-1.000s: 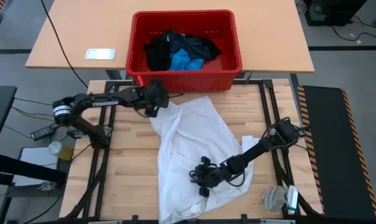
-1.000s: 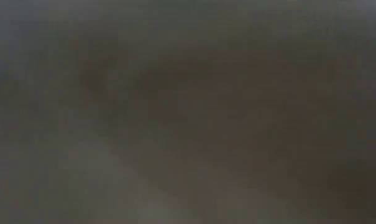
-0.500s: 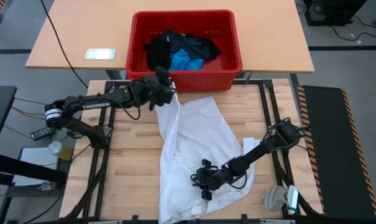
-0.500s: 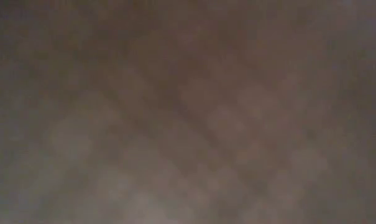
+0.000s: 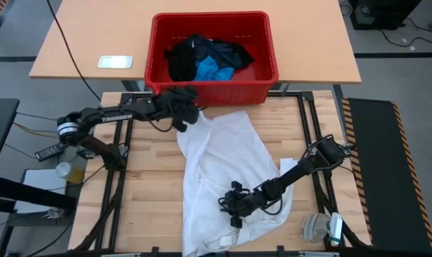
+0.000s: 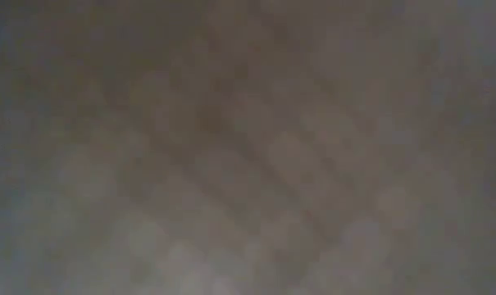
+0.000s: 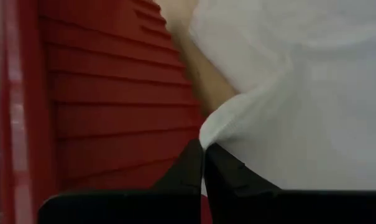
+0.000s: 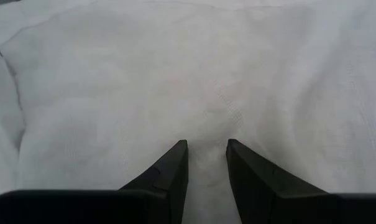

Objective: Fold laundry
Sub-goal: Fold the white polo

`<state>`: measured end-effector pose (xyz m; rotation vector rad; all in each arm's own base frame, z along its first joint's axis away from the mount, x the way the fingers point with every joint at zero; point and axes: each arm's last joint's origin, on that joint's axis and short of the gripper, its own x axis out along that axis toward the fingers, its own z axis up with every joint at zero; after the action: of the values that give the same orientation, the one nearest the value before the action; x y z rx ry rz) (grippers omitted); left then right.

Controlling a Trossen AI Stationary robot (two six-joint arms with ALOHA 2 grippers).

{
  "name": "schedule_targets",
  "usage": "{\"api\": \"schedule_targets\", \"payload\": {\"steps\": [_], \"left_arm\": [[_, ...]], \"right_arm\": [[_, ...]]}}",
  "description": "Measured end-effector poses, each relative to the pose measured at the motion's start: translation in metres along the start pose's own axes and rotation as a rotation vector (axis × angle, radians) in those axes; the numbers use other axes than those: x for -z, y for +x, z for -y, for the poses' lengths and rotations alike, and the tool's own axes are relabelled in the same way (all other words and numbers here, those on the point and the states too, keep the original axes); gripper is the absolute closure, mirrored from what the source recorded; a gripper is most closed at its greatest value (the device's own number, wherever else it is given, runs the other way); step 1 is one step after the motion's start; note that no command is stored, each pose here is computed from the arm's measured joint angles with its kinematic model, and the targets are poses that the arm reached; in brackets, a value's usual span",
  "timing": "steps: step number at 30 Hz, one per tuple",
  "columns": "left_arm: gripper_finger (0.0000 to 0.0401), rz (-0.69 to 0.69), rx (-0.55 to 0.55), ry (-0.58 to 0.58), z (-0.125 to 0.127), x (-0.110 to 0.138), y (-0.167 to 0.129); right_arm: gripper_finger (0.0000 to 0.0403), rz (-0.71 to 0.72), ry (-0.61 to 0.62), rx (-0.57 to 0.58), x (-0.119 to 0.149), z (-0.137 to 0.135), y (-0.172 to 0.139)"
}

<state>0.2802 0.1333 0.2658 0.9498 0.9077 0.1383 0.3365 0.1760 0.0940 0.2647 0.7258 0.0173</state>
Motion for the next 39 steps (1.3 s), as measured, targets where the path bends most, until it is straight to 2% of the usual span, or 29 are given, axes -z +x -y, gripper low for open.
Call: {"api": "schedule_targets", "payload": {"steps": [4, 9, 11, 14, 18, 21, 24, 27, 32, 34, 37, 39], "left_arm": [[0.039, -0.002, 0.013, -0.027, 0.008, -0.003, 0.028], [0.0388, 0.017, -0.019, -0.073, 0.014, -0.007, 0.059], [0.0377, 0.004, 0.019, -0.067, 0.021, -0.005, 0.069], [0.0331, 0.026, 0.105, -0.088, 0.032, -0.004, 0.078], [0.0237, 0.018, 0.085, -0.106, 0.034, -0.008, 0.08], [0.017, -0.069, -0.058, -0.141, 0.024, -0.01, 0.075], [0.0125, -0.154, -0.207, -0.148, 0.01, -0.013, 0.058], [0.0109, -0.123, -0.224, -0.153, -0.002, -0.016, 0.033], [0.0106, -0.076, -0.234, -0.235, -0.022, -0.02, -0.011], [0.0106, -0.028, -0.168, -0.328, -0.025, -0.022, -0.027], [0.0106, 0.093, 0.052, -0.478, -0.018, -0.031, -0.04], [0.0108, 0.101, 0.197, -0.517, -0.002, -0.039, -0.042]], "right_arm": [[0.0282, 0.003, 0.001, -0.001, 0.0, 0.0, 0.0], [0.0282, 0.008, 0.004, 0.002, -0.001, 0.0, 0.0], [0.0282, 0.008, 0.004, 0.002, -0.001, 0.0, 0.0], [0.0282, 0.009, -0.001, 0.002, -0.001, 0.0, 0.0], [0.0282, 0.014, 0.001, 0.008, -0.002, 0.001, 0.0], [0.0282, 0.019, 0.002, 0.017, -0.003, 0.002, -0.002], [0.0282, 0.024, 0.006, 0.021, -0.006, 0.003, -0.004], [0.0282, 0.023, 0.006, 0.036, -0.012, 0.005, -0.01], [0.0285, 0.044, 0.009, 0.115, -0.031, 0.006, -0.039], [0.0285, 0.052, 0.007, 0.143, -0.041, 0.007, -0.056], [0.0285, 0.022, -0.001, 0.166, -0.051, 0.009, -0.084], [0.0285, -0.033, 0.004, 0.2, -0.052, 0.014, -0.103]]}}
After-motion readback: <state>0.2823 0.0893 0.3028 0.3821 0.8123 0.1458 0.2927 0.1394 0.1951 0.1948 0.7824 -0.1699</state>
